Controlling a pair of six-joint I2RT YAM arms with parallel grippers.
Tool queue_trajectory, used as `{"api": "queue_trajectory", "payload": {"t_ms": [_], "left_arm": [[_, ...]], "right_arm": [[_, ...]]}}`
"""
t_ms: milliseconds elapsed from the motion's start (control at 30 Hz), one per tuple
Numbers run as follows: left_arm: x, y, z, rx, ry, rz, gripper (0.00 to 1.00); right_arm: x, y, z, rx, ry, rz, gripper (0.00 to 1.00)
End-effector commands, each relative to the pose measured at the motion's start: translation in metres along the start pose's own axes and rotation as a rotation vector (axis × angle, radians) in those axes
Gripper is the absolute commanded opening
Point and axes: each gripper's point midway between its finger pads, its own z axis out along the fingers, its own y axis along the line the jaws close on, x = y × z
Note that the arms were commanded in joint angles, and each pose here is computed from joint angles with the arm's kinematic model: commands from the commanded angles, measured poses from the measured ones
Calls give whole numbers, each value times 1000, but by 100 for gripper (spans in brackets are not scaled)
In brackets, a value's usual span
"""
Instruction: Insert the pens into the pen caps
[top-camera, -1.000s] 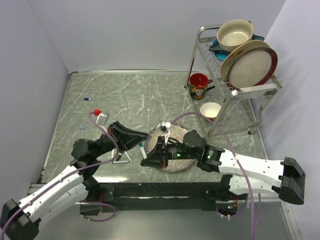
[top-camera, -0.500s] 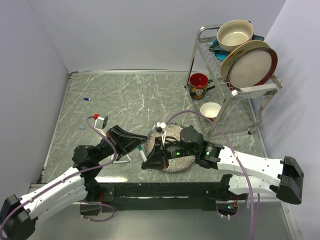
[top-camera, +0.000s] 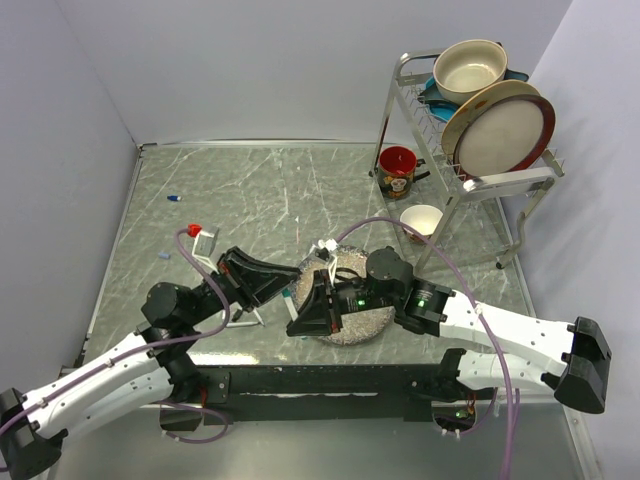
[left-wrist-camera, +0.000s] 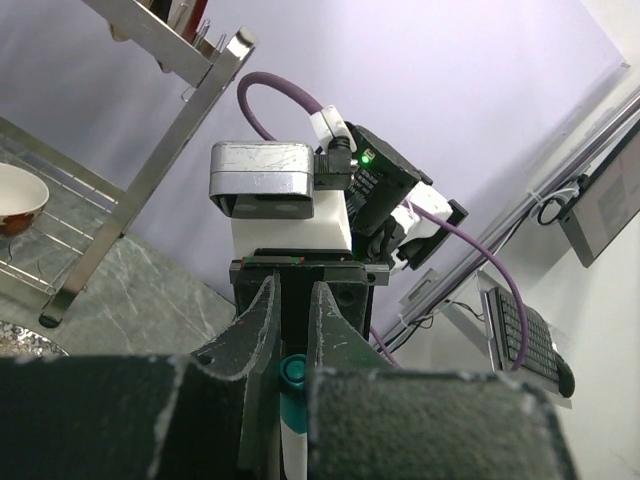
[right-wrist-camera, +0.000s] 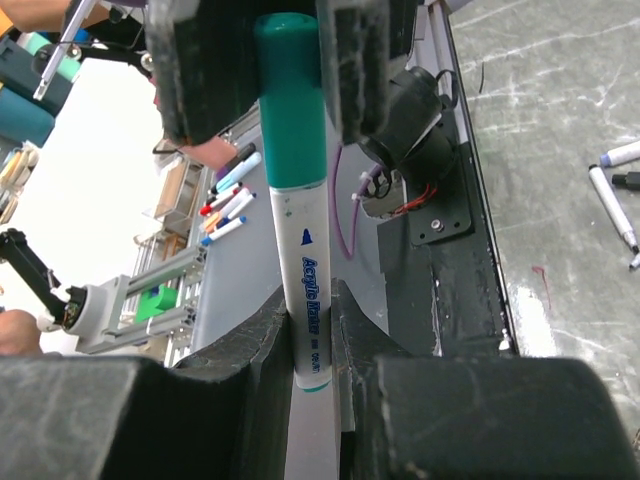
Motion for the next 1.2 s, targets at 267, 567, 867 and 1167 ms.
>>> {"api": "queue_trajectory", "payload": {"t_ms": [267, 567, 867, 1167], "left_arm": [[142, 11, -63, -10, 565, -289, 1], [137, 20, -60, -134, 570, -242, 1], [26, 2, 4, -270, 291, 55, 1], [-28, 22, 29, -465, 228, 258, 1]], "right_arm": [[-186, 52, -45, 6, -631, -279, 0], [-188, 48, -32, -12, -581, -277, 0], [-129, 17, -30, 19, -467, -216, 21], [-47, 3, -58, 74, -300, -178, 66]]}}
